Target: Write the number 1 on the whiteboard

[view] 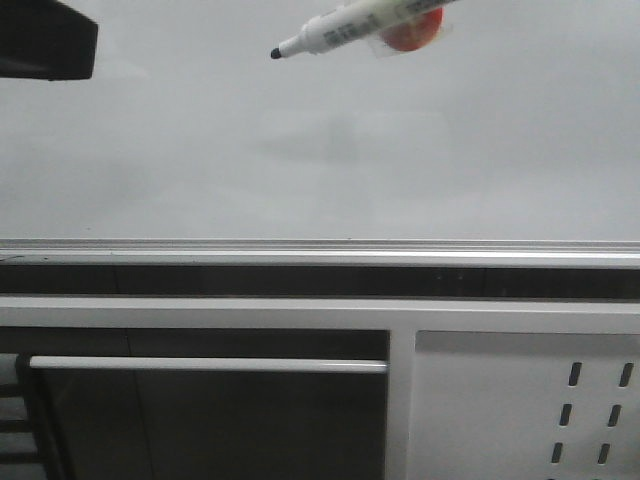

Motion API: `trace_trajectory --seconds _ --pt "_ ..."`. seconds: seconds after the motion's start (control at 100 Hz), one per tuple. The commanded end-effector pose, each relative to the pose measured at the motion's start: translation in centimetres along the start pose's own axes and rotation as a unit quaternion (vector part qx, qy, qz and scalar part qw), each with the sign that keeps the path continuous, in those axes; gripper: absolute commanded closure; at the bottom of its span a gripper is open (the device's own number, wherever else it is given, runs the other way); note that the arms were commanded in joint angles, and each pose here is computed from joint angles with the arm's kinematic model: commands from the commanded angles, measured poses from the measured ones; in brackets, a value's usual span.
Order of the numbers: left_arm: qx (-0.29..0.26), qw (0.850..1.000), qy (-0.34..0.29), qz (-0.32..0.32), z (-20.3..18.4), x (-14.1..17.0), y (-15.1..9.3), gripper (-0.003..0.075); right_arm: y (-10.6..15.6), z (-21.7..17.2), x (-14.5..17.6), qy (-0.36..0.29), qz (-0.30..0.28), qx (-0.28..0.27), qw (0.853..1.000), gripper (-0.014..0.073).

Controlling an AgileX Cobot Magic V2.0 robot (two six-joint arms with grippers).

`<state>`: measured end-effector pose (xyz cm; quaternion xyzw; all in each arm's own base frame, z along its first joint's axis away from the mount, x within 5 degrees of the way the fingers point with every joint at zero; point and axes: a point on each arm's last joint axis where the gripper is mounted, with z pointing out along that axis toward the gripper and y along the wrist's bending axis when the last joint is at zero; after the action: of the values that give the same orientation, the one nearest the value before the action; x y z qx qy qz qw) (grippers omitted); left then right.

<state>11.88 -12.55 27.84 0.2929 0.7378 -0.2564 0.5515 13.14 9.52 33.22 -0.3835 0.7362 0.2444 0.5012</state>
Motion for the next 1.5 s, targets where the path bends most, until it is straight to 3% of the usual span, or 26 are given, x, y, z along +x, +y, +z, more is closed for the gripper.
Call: trace_trajectory --seconds 0.0,0.29,0.59,0.97,1.22,1.49 --pt "-0.006 0.996 -0.081 -0.039 -0.3 -1.3 0.3 0.0738 -0.5 -0.5 -1.3 -0.040 0.012 0.035 0.999 0.0664" --pt "-0.028 0.985 -0.149 -0.089 -0.7 0.6 1.1 0.0738 -1.4 -0.2 2.6 -0.058 0.074 0.129 0.987 0.0645" --pt "-0.056 0.980 -0.163 -0.102 -0.9 1.8 1.8 0.0738 -0.4 -1.5 5.0 -0.113 0.053 0.201 0.972 0.0645" --pt "-0.061 0.979 -0.168 -0.099 -1.0 1.7 1.8 0.0738 0.0 -1.3 5.3 -0.154 0.018 0.243 0.958 0.0645" --pt "-0.064 0.976 -0.184 -0.094 -1.1 1.5 1.9 0.0738 -0.5 0.9 5.9 -0.101 0.013 0.248 0.963 0.0645" --pt "-0.073 0.976 -0.186 -0.087 -1.1 1.4 2.0 0.0738 -1.1 1.5 6.1 -0.090 0.009 0.276 0.957 0.0645"
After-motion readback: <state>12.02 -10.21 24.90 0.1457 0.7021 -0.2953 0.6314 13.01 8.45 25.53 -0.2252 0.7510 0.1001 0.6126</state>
